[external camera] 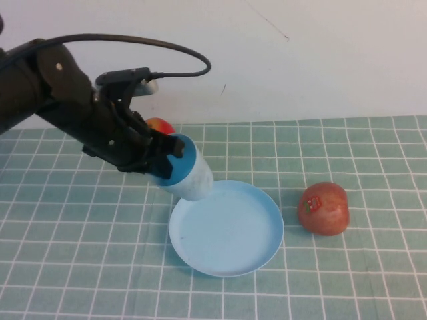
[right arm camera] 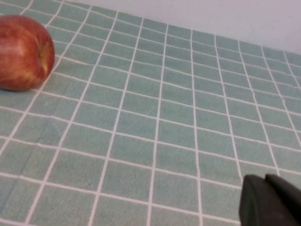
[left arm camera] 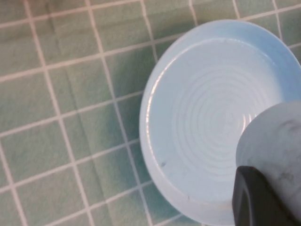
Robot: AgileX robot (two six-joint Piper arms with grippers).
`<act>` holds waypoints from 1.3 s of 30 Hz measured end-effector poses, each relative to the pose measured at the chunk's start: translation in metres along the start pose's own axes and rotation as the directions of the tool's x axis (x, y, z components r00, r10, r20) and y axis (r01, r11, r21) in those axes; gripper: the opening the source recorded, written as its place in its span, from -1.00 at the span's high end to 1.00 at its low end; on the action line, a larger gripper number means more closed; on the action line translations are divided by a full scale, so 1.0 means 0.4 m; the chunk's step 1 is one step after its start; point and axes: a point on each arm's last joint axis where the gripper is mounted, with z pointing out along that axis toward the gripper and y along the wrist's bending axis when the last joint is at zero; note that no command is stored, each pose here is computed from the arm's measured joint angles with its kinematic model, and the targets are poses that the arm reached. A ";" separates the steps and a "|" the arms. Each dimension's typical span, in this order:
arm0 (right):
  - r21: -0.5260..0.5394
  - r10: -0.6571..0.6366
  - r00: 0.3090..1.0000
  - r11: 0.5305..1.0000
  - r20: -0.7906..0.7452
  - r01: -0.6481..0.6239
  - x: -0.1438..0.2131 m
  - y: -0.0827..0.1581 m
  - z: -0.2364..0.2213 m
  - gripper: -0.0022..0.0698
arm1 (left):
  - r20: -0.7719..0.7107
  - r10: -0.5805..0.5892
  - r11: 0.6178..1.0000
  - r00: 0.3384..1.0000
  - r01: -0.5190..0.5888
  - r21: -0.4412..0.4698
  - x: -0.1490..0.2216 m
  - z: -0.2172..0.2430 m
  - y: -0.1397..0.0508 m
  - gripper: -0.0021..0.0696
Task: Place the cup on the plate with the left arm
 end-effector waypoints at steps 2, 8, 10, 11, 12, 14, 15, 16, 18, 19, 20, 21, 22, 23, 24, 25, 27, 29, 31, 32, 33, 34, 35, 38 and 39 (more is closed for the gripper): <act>0.000 0.000 1.000 1.000 0.000 0.000 0.000 0.000 0.000 0.95 | -0.021 0.020 1.000 1.000 -0.020 0.009 -0.018 0.026 -0.015 0.90; 0.000 0.000 1.000 1.000 0.000 0.000 0.000 0.000 0.000 0.95 | -0.121 0.125 0.991 0.985 -0.130 -0.030 -0.056 0.146 -0.043 0.90; 0.000 0.000 1.000 1.000 0.000 0.000 0.000 0.000 0.000 0.95 | -0.157 0.155 0.985 0.975 -0.164 -0.046 -0.062 0.187 -0.050 0.90; 0.000 0.000 1.000 1.000 0.000 0.000 0.000 0.000 0.000 0.95 | -0.174 0.166 0.982 0.971 -0.178 -0.056 -0.066 0.207 -0.051 0.90; 0.000 0.000 1.000 1.000 0.000 0.000 0.000 0.000 0.000 0.95 | -0.191 0.174 0.980 0.966 -0.189 -0.061 -0.069 0.225 -0.052 0.90; 0.000 0.000 1.000 1.000 0.000 0.000 0.000 0.000 0.000 0.95 | -0.215 0.177 0.978 0.960 -0.195 -0.068 -0.074 0.255 -0.047 0.90; 0.000 0.000 1.000 1.000 0.000 0.000 0.000 0.000 0.000 0.95 | -0.227 0.176 0.978 0.958 -0.196 -0.072 -0.077 0.266 -0.044 0.89; 0.000 0.000 1.000 1.000 0.000 0.000 0.000 0.000 0.000 0.95 | -0.233 0.175 0.978 0.957 -0.196 -0.072 -0.081 0.272 -0.043 0.87; 0.000 0.000 1.000 1.000 0.000 0.000 0.000 0.000 0.000 0.95 | -0.246 0.174 0.978 0.954 -0.197 -0.070 -0.086 0.280 -0.043 0.71; 0.000 0.000 1.000 1.000 0.000 0.000 0.000 0.000 0.000 0.95 | -0.247 0.176 0.978 0.953 -0.199 -0.070 -0.088 0.281 -0.045 0.58; 0.000 0.000 1.000 1.000 0.000 0.000 0.000 0.000 0.000 0.95 | -0.243 0.178 0.977 0.953 -0.200 -0.069 -0.093 0.278 -0.046 0.43; 0.000 0.000 1.000 1.000 0.000 0.000 0.000 0.000 0.000 0.95 | -0.241 0.186 0.976 0.953 -0.207 -0.066 -0.099 0.271 -0.050 0.25; 0.000 0.000 1.000 1.000 0.000 0.000 0.000 0.000 0.000 0.95 | -0.241 0.193 0.975 0.951 -0.214 -0.063 -0.104 0.265 -0.053 0.12; 0.000 0.000 1.000 1.000 0.000 0.000 0.000 0.000 0.000 0.95 | -0.240 0.197 0.974 0.950 -0.218 -0.060 -0.111 0.255 -0.058 -0.01; 0.000 0.000 1.000 1.000 0.000 0.000 0.000 0.000 0.000 0.95 | -0.238 0.205 0.973 0.949 -0.225 -0.058 -0.120 0.243 -0.064 -0.09; 0.000 0.000 1.000 1.000 0.000 0.000 0.000 0.000 0.000 0.95 | -0.241 0.211 0.972 0.947 -0.231 -0.054 -0.126 0.231 -0.069 -0.11; 0.000 0.000 1.000 1.000 0.000 0.000 0.000 0.000 0.000 0.95 | -0.238 0.235 0.967 0.943 -0.252 -0.043 -0.145 0.199 -0.084 -0.06; 0.000 0.000 1.000 1.000 0.000 0.000 0.000 0.000 0.000 0.95 | -0.204 0.256 0.963 0.945 -0.269 -0.037 -0.169 0.165 -0.100 0.10; 0.000 0.000 1.000 1.000 0.000 0.000 0.000 0.000 0.000 0.95 | -0.156 0.270 0.960 0.950 -0.279 -0.033 -0.187 0.123 -0.118 0.40; 0.000 0.000 1.000 1.000 0.000 0.000 0.000 0.000 0.000 0.95 | -0.128 0.276 0.959 0.953 -0.281 -0.029 -0.193 0.095 -0.128 0.57; 0.000 0.000 1.000 1.000 0.000 0.000 0.000 0.000 0.000 0.95 | -0.102 0.281 0.959 0.954 -0.284 -0.021 -0.196 0.064 -0.140 0.70; 0.000 0.000 1.000 1.000 0.000 0.000 0.000 0.000 0.000 0.95 | -0.073 0.285 0.958 0.956 -0.287 -0.012 -0.196 0.030 -0.152 0.77; 0.000 0.000 1.000 1.000 0.000 0.000 0.000 0.000 0.000 0.95 | -0.040 0.292 0.956 0.956 -0.292 -0.004 -0.196 -0.008 -0.165 0.83; 0.000 0.000 1.000 1.000 0.000 0.000 0.000 0.000 0.000 0.95 | 0.049 0.301 0.954 0.953 -0.301 0.007 -0.185 -0.122 -0.198 0.91; 0.000 0.000 1.000 1.000 0.000 0.000 0.000 0.000 0.000 0.95 | 0.081 0.309 0.951 0.948 -0.310 0.005 -0.179 -0.161 -0.208 0.92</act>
